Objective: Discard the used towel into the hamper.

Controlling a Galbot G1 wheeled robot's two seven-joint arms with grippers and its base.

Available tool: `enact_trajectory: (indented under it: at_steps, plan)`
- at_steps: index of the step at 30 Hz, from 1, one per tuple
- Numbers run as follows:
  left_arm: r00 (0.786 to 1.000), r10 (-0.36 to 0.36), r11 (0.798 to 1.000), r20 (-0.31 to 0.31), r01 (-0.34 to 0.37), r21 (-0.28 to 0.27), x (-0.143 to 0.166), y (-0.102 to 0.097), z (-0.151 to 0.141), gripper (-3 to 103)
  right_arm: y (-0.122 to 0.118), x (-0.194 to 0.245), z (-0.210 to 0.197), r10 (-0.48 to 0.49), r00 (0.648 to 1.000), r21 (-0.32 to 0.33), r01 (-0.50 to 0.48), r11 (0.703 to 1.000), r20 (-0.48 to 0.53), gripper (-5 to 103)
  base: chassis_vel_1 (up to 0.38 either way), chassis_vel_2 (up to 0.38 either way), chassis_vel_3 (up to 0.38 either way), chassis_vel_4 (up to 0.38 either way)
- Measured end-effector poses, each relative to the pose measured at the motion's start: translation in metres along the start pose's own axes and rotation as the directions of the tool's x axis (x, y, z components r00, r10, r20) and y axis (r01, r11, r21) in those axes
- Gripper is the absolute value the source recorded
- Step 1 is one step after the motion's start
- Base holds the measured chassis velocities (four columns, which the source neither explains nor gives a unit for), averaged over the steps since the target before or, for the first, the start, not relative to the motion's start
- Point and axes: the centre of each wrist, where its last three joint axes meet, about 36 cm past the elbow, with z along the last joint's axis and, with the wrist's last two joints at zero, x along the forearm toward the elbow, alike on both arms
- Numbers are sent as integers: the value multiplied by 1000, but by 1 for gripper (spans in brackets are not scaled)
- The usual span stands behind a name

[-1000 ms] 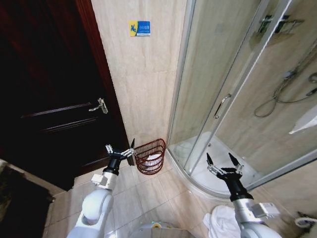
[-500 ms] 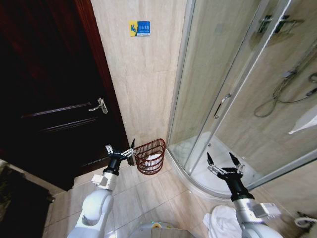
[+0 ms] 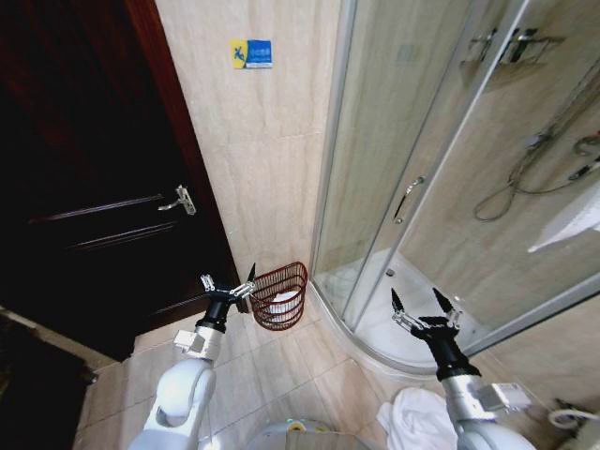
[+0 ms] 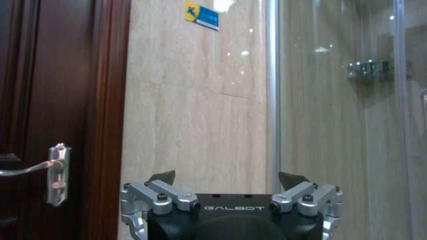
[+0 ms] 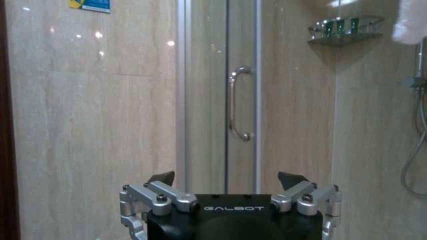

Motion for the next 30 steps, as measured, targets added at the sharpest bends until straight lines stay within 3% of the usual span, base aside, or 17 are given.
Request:
enact_trajectory:
  at_steps: [30]
  plan:
    - [1000, 7, 1000, 2, -7, 0, 2, -2, 3, 100, -2, 1, 3, 1, 1000, 2, -1, 1000, -7, 100, -73, -73, 64, 76]
